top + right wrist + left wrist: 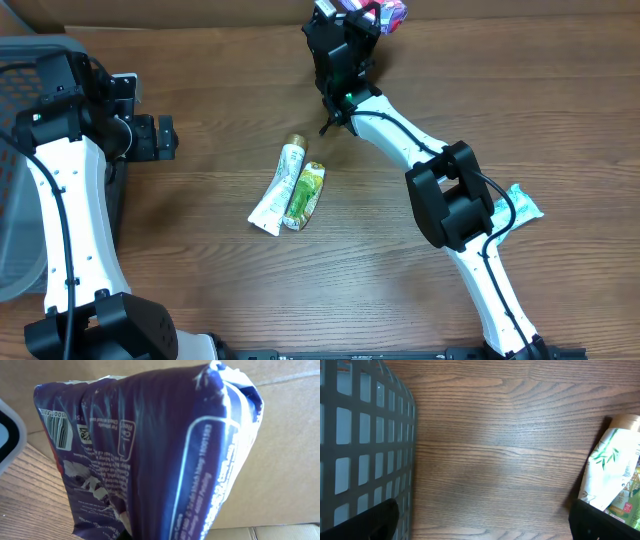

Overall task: Scan the item barcode
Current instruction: 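Hold the purple package's barcode up to the scanner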

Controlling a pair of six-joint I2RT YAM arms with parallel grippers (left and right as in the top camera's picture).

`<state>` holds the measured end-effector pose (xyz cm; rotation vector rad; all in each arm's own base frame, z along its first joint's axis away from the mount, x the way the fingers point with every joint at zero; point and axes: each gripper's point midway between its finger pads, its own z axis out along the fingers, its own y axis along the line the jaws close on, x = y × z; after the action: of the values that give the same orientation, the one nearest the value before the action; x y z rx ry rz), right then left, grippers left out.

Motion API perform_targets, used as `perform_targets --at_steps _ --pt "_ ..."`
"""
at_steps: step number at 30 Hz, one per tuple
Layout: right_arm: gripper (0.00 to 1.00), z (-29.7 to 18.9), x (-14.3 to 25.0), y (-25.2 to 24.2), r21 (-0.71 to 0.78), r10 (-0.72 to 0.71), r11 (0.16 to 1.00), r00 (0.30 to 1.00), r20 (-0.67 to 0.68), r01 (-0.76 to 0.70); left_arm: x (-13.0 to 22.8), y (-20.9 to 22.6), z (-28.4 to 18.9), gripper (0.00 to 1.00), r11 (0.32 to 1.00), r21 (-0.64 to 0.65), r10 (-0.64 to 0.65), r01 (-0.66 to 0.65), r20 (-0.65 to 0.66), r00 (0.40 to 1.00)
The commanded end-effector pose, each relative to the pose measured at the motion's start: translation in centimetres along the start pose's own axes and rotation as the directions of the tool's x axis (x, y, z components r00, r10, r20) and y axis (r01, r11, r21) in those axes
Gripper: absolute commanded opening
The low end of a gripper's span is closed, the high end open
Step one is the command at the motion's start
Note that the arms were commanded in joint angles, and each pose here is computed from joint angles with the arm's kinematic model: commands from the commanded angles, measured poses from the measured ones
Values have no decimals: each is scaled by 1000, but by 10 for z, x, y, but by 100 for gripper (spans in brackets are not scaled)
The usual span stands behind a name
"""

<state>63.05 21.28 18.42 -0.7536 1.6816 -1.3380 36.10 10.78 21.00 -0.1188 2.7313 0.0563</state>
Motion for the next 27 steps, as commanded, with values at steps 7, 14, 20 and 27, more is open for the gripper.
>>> perform_targets --at_steps 7,14,20,27 --pt "4 -11 -10 -16 21 103 994 995 8 -103 1 1 -3 100 1000 0 22 -22 6 1000" --pt "4 -11 -7 -9 14 108 994 994 2 -108 1 1 -3 99 1000 1 23 -23 6 1000" --pt "4 -11 0 10 -9 64 998 998 -6 -64 1 1 -3 99 1000 1 22 -22 6 1000" --pt "4 -13 1 15 -16 53 998 999 -5 -53 1 1 -3 100 1000 0 22 -22 6 1000"
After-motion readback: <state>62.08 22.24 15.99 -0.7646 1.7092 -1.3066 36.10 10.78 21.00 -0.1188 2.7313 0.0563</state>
